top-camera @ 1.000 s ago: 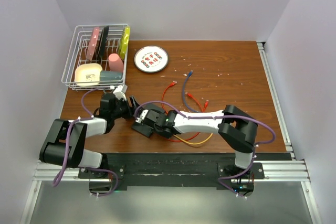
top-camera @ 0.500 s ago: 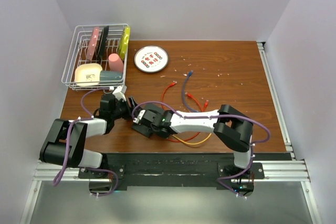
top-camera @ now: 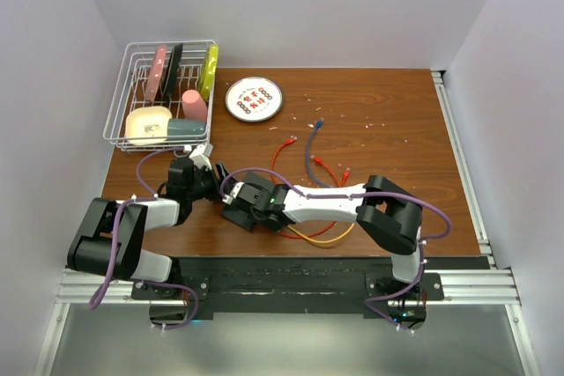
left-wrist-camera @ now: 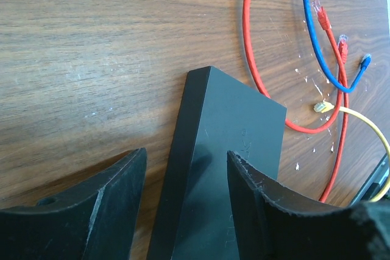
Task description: Insert the plug into the switch port
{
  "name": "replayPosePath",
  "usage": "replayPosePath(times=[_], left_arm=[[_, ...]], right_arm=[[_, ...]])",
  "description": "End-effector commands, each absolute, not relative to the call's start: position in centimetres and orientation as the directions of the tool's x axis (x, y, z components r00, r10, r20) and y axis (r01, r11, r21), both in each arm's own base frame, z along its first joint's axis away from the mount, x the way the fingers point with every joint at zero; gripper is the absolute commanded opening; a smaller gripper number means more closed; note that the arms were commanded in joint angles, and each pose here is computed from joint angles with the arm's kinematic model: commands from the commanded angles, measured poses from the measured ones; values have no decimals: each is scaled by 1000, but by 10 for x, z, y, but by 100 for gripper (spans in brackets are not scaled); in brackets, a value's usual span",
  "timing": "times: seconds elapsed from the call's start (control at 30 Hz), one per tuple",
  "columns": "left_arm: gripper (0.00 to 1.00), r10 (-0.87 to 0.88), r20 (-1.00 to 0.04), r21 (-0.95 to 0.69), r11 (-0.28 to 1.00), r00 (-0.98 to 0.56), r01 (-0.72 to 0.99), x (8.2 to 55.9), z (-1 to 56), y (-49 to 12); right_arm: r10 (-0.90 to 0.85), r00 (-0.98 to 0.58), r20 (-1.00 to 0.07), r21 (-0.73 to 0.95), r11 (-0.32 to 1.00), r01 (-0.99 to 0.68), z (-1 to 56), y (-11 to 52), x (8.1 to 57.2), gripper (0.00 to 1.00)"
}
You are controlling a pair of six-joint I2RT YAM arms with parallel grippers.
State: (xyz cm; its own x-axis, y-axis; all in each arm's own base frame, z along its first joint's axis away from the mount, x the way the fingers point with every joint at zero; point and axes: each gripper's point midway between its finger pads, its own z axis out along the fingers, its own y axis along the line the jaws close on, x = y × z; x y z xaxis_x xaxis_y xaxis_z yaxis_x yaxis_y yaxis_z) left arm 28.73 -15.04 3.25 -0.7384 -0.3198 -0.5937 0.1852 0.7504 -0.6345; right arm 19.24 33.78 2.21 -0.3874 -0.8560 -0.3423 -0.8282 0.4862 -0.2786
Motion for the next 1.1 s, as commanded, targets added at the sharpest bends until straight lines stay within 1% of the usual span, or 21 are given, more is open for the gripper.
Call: replayPosePath(times=[0.0,0.2,0.53,0.9,1.07], left_arm=[[60,-319,-565,-646,745,-761,168,279,24,-150],[59,-317,-564,-647,744,-762,170,278,23,-151],[58,-313,-560,-654,735,-767,177,276,23,-153],[54,-323,-550,-678,711,-770,186,271,26,-156],[50,-324,-551,-682,706,-769,191,271,28,-157]], right_arm=[[-831,-397,-389,-297,522,-800,34,351,202,0],[-815,-399,-421,-279,535,-798,40,359,202,0],[-807,-394,-440,-251,532,-809,43,374,200,0],[-820,-397,-412,-261,524,-811,30,372,200,0],[-816,-398,-418,-277,532,-800,32,373,204,0]])
